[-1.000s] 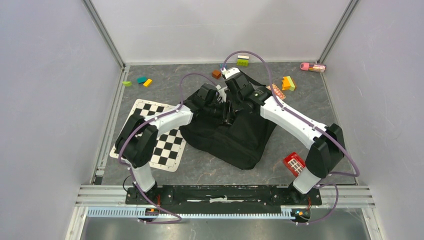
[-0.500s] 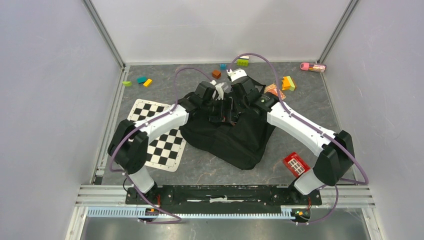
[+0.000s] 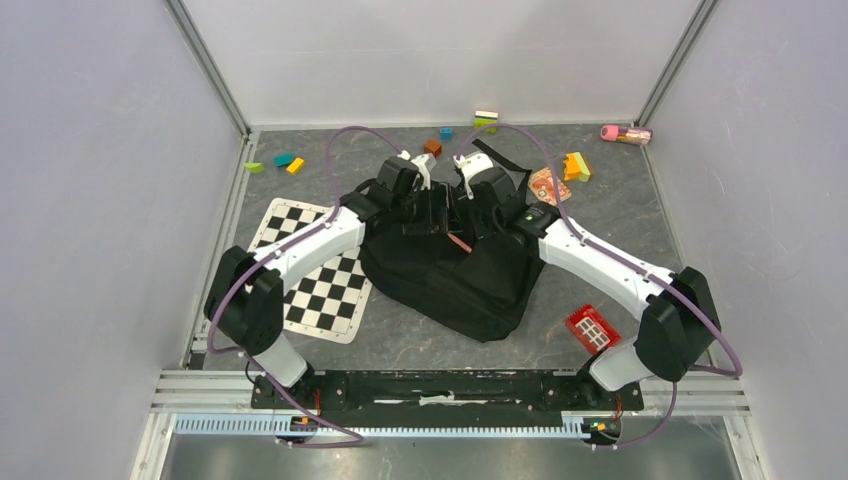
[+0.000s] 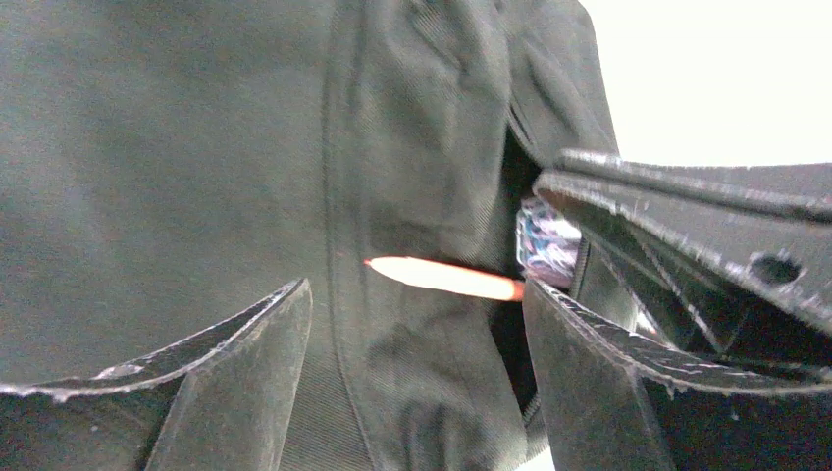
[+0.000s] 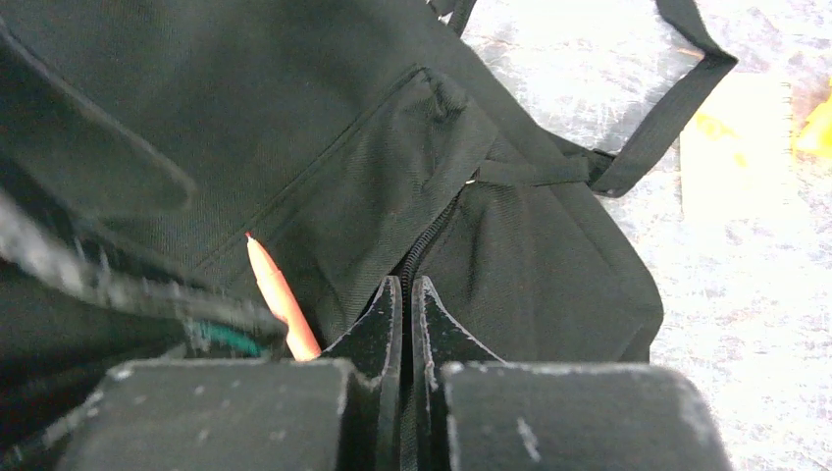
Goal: Pack the student bag
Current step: Place the stationery in the student bag.
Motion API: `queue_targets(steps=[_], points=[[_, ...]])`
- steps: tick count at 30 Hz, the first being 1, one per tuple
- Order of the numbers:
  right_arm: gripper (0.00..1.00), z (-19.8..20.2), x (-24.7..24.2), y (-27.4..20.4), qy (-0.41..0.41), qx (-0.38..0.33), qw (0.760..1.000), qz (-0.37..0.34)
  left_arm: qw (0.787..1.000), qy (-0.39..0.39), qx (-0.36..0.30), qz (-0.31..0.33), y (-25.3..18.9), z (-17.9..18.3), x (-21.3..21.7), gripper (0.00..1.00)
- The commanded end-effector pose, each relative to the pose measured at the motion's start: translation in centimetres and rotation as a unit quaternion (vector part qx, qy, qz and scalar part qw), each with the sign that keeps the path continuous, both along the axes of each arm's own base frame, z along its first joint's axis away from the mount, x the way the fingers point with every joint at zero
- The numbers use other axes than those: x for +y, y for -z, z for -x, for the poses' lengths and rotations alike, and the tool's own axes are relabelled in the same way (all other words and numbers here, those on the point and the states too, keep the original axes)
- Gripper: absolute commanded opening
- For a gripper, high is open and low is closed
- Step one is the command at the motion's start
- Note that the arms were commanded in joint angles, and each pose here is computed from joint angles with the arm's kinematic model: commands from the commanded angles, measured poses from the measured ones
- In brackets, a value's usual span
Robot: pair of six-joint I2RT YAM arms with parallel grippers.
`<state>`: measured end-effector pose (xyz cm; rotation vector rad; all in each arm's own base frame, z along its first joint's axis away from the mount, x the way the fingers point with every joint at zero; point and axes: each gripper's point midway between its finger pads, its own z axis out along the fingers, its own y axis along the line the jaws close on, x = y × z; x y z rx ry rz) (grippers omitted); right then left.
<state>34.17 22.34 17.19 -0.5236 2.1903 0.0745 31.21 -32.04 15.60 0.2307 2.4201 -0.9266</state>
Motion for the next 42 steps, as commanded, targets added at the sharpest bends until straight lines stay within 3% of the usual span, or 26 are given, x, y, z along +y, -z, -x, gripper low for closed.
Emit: queue_targets(steps=[1,15,30,42], points=[[0.0,0.6,0.7,-0.3,-0.037,-0.006,0.999,-0.017,0.999,-0.032,-0.03,0.007,-1.9,-2.6,0.1,0.81],[0.0,0.7,0.8,0.0,-0.044,-0.001,0.999,-0.015,0.999,0.041,-0.015,0.023,0.1,-2.6,-2.5,0.52],[0.0,0.8,0.9,0.1,-0.046,0.001,0.999,-0.013,0.996,0.07,0.014,0.052,1.0,-0.8,-3.4,0.4],[0.0,0.4,1.1,-0.4,-0.045,-0.004,0.999,-0.016,0.989,0.119,0.022,0.085,0.3,1.3,-6.7,0.34]])
